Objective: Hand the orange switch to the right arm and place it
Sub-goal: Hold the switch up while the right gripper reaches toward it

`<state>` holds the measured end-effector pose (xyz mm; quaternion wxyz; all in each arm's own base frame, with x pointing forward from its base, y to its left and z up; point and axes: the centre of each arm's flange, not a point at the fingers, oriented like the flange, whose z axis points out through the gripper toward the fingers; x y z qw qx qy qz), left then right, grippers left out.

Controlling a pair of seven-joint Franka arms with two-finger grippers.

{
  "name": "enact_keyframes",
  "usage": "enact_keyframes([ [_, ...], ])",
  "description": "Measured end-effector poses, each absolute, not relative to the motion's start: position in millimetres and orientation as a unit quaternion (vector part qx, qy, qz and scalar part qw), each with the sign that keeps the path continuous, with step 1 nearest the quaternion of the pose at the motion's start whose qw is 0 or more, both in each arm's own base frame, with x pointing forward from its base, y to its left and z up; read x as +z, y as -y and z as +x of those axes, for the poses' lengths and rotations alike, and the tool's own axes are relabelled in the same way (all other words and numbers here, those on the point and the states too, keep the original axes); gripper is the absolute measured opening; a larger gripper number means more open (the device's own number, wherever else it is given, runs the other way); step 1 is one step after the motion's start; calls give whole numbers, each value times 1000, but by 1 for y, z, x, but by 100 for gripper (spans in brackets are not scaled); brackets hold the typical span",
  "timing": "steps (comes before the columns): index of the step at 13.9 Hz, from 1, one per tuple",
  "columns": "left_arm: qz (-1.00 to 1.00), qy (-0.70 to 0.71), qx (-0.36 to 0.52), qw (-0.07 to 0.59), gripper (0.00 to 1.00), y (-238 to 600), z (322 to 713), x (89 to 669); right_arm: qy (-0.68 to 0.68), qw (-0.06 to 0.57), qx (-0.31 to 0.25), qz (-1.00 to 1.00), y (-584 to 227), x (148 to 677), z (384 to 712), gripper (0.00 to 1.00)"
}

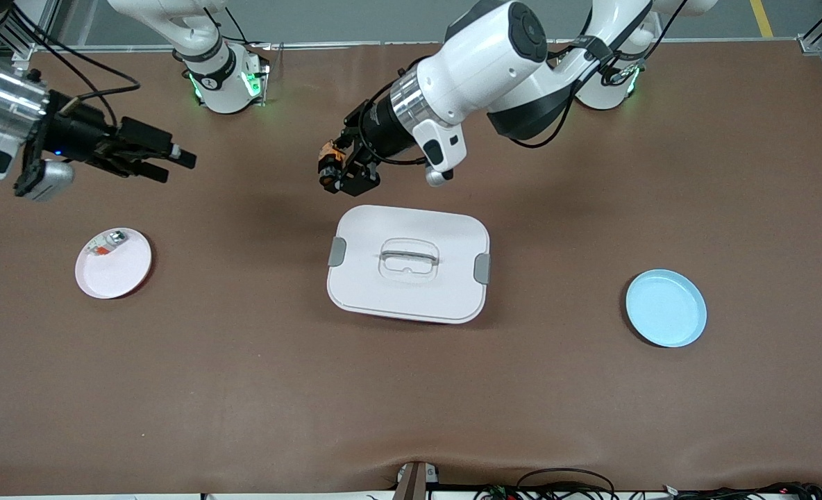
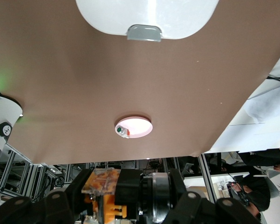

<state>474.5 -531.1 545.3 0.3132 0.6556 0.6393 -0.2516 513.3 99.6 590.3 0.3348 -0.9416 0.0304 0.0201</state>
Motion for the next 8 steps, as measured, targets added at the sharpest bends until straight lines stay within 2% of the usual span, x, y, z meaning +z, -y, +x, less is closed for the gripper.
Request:
enact_keyframes([
  [8,661,-636,-253,309,72,541,464,545,9,340,37,-940,-196,583,494,100],
])
